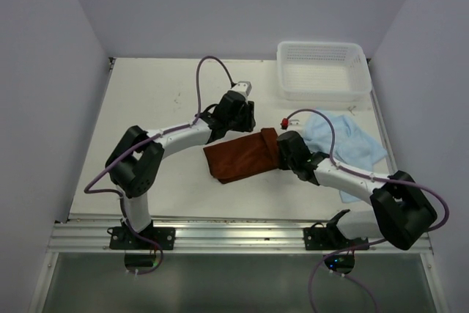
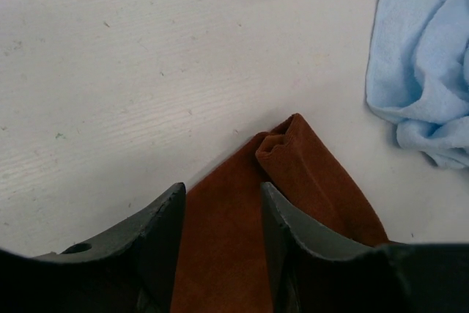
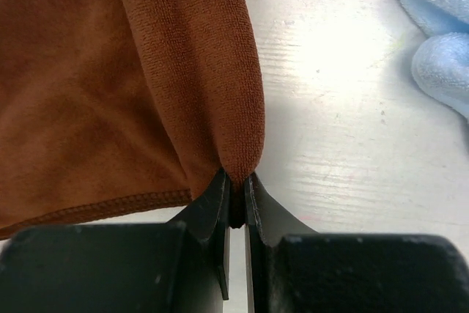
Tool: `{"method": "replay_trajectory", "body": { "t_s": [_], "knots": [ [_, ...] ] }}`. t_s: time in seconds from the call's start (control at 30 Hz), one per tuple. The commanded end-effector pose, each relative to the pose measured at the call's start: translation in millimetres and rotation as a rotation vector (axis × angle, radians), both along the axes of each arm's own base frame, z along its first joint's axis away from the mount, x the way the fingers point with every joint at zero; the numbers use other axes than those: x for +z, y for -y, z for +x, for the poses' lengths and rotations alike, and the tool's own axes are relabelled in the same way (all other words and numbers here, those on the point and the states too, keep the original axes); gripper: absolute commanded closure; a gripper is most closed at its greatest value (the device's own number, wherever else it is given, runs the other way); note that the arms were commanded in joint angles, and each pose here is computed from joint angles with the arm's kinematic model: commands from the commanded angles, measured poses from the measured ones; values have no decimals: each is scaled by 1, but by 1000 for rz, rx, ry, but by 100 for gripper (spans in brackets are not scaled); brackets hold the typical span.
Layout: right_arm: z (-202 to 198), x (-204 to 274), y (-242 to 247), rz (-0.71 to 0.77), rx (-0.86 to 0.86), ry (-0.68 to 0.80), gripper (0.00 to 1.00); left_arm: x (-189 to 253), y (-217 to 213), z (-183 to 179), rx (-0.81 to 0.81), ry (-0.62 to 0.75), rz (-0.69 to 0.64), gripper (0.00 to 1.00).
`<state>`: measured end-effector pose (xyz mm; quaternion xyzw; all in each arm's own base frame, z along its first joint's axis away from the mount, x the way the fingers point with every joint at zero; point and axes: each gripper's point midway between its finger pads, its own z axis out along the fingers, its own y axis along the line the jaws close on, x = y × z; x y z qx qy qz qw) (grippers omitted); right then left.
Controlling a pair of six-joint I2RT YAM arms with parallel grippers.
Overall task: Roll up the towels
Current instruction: Roll the towel
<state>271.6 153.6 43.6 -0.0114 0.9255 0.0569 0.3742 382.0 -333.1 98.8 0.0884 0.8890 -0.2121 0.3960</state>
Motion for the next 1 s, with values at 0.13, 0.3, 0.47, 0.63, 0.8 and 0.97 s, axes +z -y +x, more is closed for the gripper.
{"method": "replay_trajectory", "body": {
  "t_s": [0.13, 0.3, 0.47, 0.63, 0.8, 0.97],
  "knots": [
    [5, 6, 5, -213, 10, 73, 100, 36, 32, 12, -32, 4, -153, 50],
    [6, 8, 6, -272, -3, 115, 100, 32, 47, 12, -62, -39, -197, 50],
    [8, 11, 2, -320, 9, 151, 100, 31, 55, 16, -71, -60, -201, 50],
    [6, 9, -6, -380, 38, 156, 100, 31, 61, 15, -91, -73, -222, 50],
    [4, 7, -9, -361, 35, 155, 100, 19, 68, 8, -120, -123, -208, 50],
    [3, 4, -12, -331, 34, 152, 100, 9, 81, -4, -149, -154, -189, 50]
  ]
}}
